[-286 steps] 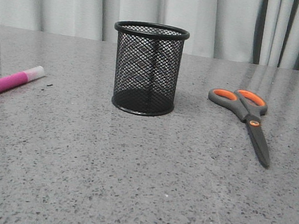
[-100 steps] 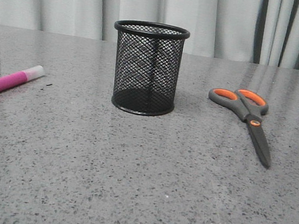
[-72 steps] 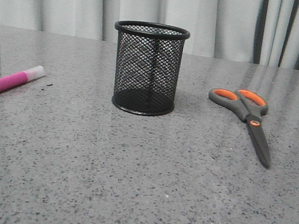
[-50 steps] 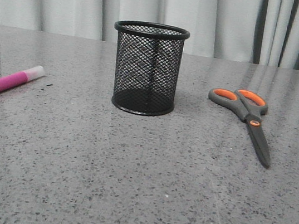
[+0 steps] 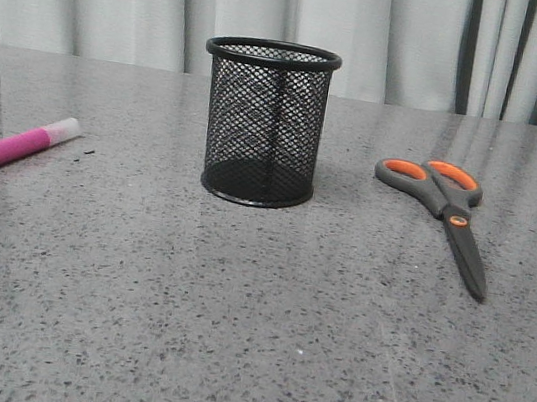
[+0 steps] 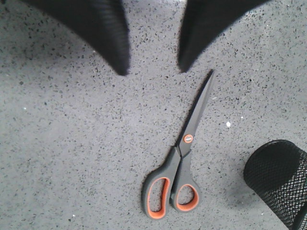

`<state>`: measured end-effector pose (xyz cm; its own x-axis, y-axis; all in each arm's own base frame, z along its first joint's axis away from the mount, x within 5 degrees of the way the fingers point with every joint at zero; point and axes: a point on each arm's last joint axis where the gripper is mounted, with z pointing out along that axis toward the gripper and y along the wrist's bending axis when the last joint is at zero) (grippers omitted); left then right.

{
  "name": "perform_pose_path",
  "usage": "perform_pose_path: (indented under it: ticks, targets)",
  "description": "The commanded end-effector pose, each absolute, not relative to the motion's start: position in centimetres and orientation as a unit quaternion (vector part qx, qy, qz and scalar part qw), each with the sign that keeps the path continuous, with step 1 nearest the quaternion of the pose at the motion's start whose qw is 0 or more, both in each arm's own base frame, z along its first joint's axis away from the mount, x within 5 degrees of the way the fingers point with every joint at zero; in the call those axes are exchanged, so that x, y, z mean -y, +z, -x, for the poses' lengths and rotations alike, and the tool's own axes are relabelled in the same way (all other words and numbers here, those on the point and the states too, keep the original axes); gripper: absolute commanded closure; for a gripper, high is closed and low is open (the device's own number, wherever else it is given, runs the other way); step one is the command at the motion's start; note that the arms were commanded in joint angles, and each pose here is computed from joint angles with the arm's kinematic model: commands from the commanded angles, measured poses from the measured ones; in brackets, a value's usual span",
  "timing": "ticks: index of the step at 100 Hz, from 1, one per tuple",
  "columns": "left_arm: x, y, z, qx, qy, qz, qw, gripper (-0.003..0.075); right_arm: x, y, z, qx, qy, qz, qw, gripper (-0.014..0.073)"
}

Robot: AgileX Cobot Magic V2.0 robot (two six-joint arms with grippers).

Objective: Put pen and scissors into bin

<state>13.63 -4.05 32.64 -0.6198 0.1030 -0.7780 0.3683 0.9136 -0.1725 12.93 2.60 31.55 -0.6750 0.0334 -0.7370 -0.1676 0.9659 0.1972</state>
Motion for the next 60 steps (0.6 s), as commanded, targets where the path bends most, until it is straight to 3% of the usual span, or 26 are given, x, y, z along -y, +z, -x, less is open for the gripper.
perform_pose_path:
  ticks: [1, 8, 13, 60]
  targets:
    - [4.2, 33.9, -14.9, -0.875, -0.164, -0.129, 0.437, 0.0447, -2.5, 33.0, -13.3, -0.891, 0.122, 0.035, 0.436, 0.0203]
    - [4.2, 33.8, -15.7, -0.88, -0.165, -0.128, 0.427, 0.0332, -2.5, 33.0, -13.4, -0.89, 0.124, 0.034, 0.437, 0.019]
    - [4.3, 33.5, -16.4, -0.885, -0.166, -0.126, 0.417, 0.0297, -2.5, 33.0, -13.4, -0.889, 0.128, 0.032, 0.439, 0.019]
    - [5.7, 31.1, -23.6, -0.91, -0.159, -0.186, 0.333, 0.0303, -2.6, 33.3, -13.6, -0.88, 0.133, 0.025, 0.455, 0.019]
